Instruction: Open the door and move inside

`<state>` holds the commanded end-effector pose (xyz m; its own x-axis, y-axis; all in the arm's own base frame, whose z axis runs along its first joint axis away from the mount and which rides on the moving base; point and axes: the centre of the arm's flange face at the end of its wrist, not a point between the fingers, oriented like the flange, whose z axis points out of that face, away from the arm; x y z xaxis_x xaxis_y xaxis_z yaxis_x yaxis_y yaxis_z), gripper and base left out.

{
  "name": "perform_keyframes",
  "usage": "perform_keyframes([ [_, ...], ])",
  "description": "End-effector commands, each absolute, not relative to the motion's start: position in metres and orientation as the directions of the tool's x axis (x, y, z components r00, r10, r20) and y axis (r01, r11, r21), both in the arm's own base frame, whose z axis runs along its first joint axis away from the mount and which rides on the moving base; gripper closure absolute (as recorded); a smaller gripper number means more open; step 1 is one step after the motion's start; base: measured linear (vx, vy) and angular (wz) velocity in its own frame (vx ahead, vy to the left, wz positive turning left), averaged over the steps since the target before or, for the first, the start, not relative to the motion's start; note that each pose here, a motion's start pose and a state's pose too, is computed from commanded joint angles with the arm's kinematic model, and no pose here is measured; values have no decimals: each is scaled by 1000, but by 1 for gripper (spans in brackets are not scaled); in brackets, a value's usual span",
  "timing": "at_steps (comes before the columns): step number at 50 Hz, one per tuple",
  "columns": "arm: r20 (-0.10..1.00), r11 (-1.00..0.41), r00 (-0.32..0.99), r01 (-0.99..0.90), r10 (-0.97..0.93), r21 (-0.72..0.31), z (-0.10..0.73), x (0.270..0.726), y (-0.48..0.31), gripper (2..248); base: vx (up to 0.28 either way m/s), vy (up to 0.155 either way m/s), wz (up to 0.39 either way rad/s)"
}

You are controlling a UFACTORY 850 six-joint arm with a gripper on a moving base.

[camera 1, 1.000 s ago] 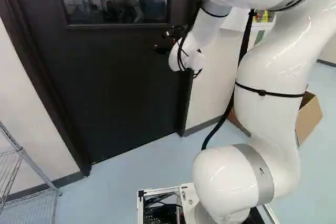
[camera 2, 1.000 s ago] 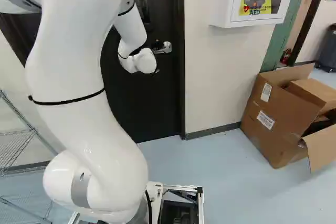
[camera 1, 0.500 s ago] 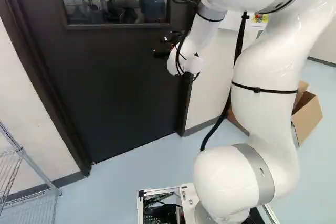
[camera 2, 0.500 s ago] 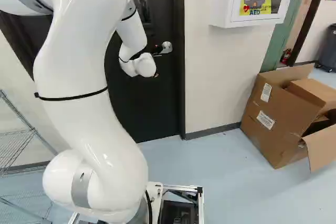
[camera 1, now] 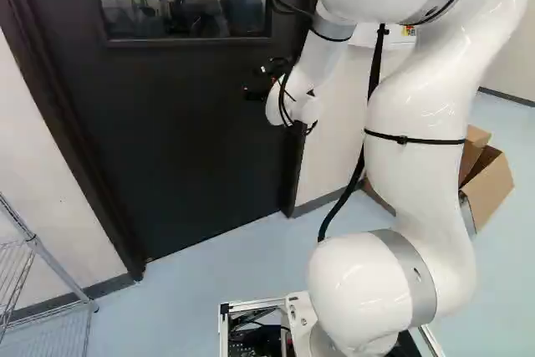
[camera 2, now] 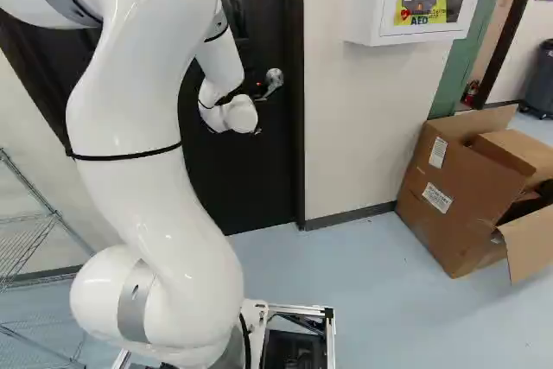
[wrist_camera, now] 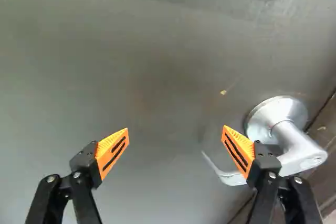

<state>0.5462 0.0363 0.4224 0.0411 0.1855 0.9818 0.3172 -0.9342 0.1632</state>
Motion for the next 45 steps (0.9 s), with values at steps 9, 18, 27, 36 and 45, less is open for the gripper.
perform_keyframes([
  [9,981,-934,60,320,186,158,412,546,36,3,0,0,0],
  [18,979,-934,78,323,186,152,402,547,36,3,0,0,0],
  [27,978,-934,96,326,187,146,392,547,36,3,0,0,0],
  [36,976,-934,115,329,187,140,382,545,36,3,0,0,0],
  [45,973,-934,138,332,187,133,373,538,36,3,0,0,0],
])
